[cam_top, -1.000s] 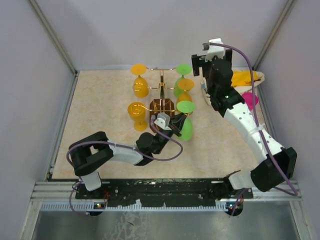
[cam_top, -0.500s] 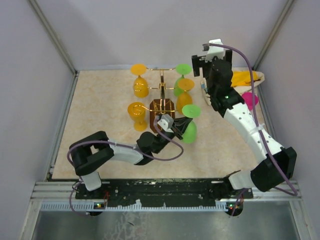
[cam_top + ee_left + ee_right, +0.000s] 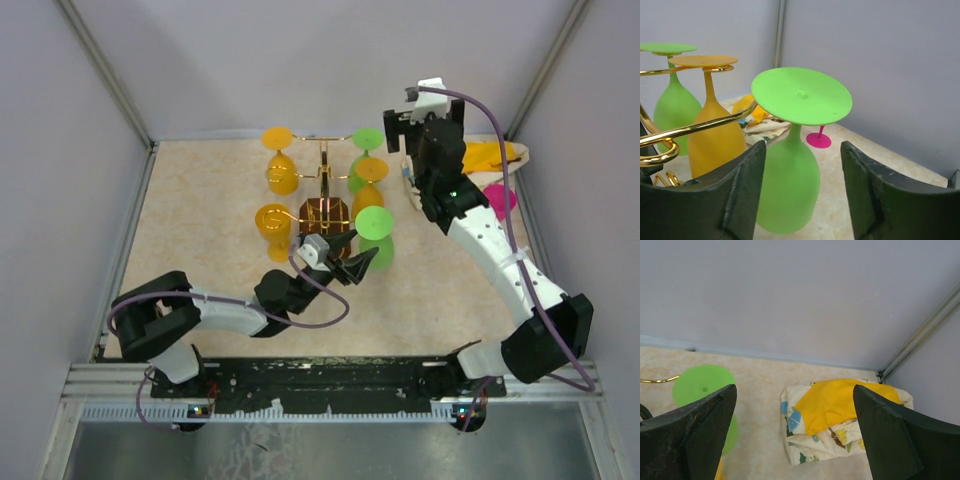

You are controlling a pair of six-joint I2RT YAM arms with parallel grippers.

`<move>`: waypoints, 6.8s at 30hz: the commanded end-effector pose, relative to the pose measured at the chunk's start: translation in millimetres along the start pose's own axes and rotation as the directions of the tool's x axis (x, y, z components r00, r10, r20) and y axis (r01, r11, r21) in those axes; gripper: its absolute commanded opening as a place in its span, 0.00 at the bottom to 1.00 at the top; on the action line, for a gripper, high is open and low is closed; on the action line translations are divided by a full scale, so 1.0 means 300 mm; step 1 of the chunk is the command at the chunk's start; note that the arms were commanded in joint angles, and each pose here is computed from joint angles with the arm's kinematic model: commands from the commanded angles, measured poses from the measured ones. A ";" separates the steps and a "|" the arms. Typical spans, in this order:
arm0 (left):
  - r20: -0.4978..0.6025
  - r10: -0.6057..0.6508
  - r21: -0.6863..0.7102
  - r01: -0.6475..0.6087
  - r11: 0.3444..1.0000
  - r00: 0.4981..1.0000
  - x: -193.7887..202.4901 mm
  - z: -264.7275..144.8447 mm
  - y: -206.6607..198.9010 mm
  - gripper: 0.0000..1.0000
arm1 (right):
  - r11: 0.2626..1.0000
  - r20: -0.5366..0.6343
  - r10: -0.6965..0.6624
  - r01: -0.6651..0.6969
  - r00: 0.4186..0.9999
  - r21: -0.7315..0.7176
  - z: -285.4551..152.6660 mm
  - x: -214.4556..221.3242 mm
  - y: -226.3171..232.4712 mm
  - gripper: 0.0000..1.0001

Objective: Place the wine glass upside down on the wine glass rack

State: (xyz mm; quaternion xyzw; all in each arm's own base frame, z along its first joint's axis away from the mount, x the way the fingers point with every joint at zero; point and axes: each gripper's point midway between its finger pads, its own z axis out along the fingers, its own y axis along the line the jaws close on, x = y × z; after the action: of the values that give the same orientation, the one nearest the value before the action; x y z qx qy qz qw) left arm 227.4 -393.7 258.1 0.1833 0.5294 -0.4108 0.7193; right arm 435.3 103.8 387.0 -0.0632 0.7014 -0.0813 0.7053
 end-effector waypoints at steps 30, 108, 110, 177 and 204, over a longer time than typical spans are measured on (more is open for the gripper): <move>-0.346 0.250 0.593 0.005 0.805 0.904 -0.195 -0.148 -0.334 0.99 | 0.990 -0.188 0.141 -0.135 0.972 0.044 0.042 0.045 -0.138 0.99; -0.563 -0.460 -0.763 -0.218 0.609 0.686 -0.049 -0.447 0.908 0.01 | 0.978 -0.275 0.143 -0.178 0.951 -0.105 0.024 -0.007 -0.056 0.99; -0.559 -0.451 -0.770 -0.235 0.593 0.696 -0.070 -0.452 0.920 0.00 | 0.978 -0.276 0.141 -0.176 0.951 -0.109 0.024 -0.004 -0.053 0.99; 0.059 0.903 -0.448 -0.797 0.405 0.426 -0.950 -0.052 0.486 0.00 | 0.131 -0.593 0.594 -0.793 0.543 -0.594 -0.137 -0.469 0.742 0.91; 0.063 0.881 -0.439 -0.780 0.446 0.468 -0.906 -0.044 0.491 0.00 | 0.012 -0.663 0.547 -0.796 0.512 -0.605 -0.152 -0.492 0.892 0.54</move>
State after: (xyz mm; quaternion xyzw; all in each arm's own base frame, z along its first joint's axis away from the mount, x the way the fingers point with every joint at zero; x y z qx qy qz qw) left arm 313.7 -194.0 462.2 0.2557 0.3433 0.0807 0.9002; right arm 413.6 392.5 443.3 -0.0312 0.6808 0.6095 0.4050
